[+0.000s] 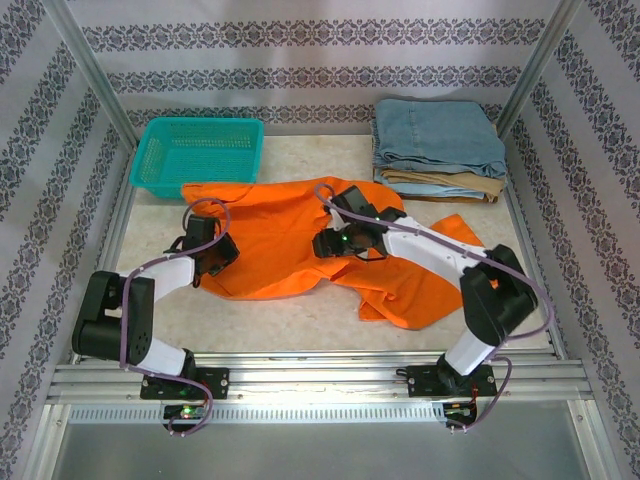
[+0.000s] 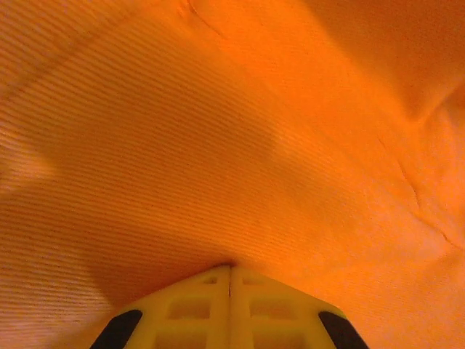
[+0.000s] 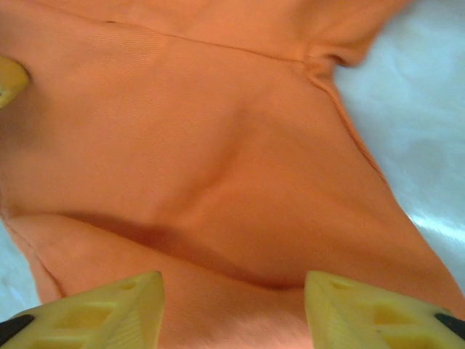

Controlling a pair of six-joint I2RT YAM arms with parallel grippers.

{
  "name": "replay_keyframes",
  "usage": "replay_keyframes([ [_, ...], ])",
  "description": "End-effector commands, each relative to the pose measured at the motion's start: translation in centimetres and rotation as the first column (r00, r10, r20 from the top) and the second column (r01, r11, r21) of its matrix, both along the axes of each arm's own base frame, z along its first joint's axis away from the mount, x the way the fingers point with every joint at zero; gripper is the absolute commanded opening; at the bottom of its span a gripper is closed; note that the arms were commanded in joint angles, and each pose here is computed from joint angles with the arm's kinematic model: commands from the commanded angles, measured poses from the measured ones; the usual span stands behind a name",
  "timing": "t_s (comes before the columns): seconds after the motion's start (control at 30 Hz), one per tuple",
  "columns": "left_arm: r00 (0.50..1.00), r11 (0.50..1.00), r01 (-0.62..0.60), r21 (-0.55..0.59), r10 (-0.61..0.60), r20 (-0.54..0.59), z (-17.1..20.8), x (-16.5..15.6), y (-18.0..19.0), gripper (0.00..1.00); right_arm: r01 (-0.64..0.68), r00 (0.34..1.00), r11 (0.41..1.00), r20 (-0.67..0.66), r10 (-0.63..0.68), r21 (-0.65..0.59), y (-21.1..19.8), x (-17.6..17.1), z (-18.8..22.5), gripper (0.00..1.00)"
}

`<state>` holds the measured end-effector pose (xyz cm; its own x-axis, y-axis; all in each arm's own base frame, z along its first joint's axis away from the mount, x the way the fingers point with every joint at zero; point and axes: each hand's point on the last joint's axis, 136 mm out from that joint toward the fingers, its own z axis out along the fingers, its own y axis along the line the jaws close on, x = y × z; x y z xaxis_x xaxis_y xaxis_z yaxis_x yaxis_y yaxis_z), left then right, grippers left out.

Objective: Fold and stack the trousers

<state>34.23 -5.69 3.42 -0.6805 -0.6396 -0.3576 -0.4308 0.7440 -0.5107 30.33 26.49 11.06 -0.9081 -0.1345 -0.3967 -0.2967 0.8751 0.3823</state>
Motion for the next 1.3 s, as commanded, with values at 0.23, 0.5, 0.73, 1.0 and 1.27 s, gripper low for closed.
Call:
replay_keyframes([
  [0.23, 0.941, 0.926, -0.334, 0.175, 0.337, 0.013, -0.7, -5.2, 8.7, 0.00, 0.534, 0.844, 0.842, 0.005, -0.536, 0.068, -17.3, -2.9, 2.6, 0.73],
  [0.5, 0.924, 0.921, -0.380, 0.088, 0.381, 0.006, 0.2, -5.9, 9.7, 0.00, 0.823, 0.568, 0.559, -0.171, -0.805, 0.103, -25.6, -6.9, -1.5, 0.82],
  [0.73, 0.981, 0.986, -0.168, -0.015, 0.169, 0.093, 5.9, -2.7, 4.4, 0.00, 0.883, 0.425, 0.467, -0.333, -0.841, -0.053, -26.8, -10.3, -6.8, 0.81],
  [1.0, 0.996, 0.998, -0.018, -0.055, 0.022, 0.082, 3.8, -0.2, -2.3, 0.06, 0.896, 0.352, 0.432, -0.430, -0.831, -0.103, -25.8, -12.2, -9.9, 0.72],
  [1.27, 0.994, 0.992, -0.108, -0.060, 0.108, -0.009, -4.1, 0.5, -1.7, 0.00, 0.894, 0.409, 0.447, -0.357, -0.839, -0.026, -26.4, -10.2, -7.0, 0.10],
])
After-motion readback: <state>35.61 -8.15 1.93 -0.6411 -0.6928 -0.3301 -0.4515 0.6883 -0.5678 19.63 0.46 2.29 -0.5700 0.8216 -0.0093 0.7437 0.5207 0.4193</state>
